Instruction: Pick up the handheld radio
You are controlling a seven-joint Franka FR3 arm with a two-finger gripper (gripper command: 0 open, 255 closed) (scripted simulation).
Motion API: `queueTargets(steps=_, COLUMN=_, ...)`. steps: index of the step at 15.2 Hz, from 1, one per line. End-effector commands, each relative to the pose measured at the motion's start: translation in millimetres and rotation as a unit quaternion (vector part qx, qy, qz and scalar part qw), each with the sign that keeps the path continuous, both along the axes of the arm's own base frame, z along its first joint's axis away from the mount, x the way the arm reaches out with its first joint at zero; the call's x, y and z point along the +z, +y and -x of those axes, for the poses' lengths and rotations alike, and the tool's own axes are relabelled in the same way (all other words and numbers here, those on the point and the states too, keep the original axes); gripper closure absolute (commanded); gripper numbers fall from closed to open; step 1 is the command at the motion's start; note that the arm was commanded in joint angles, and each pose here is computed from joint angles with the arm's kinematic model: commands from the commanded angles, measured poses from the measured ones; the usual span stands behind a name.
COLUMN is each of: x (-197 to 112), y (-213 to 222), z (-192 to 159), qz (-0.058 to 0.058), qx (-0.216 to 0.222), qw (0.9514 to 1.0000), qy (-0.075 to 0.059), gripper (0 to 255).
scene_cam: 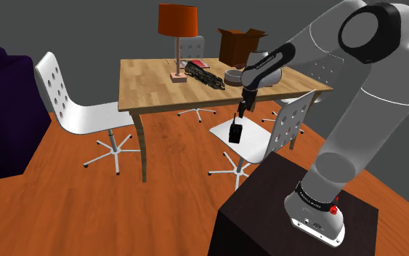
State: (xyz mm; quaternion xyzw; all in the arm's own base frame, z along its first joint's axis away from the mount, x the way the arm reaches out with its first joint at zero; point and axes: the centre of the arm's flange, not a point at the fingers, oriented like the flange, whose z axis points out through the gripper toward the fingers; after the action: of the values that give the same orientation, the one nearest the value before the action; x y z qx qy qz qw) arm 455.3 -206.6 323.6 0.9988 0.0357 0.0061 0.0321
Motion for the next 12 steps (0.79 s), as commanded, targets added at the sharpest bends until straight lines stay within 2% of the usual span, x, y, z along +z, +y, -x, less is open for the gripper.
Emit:
queueTargets(steps=1, x=-19, y=-18, z=-6, qz=-0.001, qx=-0.004, qw=1.0000, qy=-0.003, gripper=0)
queueTargets(steps=12, x=-125, y=-103, z=-58, qz=-0.010, qx=-0.028, qw=0.9995, qy=-0.014, gripper=0)
